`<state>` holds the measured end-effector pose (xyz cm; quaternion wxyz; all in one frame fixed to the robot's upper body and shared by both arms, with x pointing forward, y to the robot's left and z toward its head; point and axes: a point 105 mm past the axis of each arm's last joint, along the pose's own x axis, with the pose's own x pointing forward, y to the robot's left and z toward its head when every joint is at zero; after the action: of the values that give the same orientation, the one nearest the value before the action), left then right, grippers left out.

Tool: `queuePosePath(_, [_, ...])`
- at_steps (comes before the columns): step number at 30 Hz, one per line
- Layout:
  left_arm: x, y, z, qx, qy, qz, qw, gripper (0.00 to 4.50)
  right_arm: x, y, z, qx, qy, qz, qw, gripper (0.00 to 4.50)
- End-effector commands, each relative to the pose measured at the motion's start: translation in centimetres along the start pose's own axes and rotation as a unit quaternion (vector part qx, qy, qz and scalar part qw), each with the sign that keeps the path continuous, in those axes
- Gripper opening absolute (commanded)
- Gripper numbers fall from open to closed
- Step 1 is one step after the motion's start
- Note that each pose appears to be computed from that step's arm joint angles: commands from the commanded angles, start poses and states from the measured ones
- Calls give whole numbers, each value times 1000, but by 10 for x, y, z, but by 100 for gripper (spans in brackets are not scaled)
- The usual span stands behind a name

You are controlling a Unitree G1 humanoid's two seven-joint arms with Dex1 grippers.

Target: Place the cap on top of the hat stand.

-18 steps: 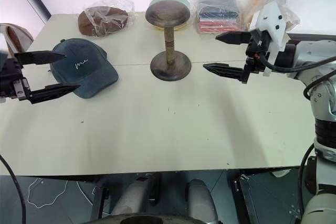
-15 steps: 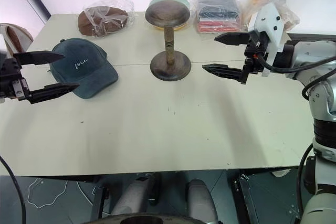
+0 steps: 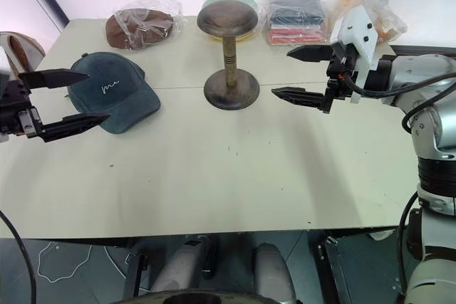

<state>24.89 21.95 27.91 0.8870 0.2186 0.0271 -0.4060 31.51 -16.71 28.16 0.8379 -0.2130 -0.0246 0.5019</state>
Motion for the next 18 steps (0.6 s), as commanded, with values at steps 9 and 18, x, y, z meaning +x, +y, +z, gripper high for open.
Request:
queuePosePath(9, [-7,-3,12,17,-16,14,1000,448,-1,-3,16,-28,-18,-2,999,450])
queuePosePath(18, [1,-4,7,26,-10,35,999,448,0,-4,13,-32,-11,-3,999,450])
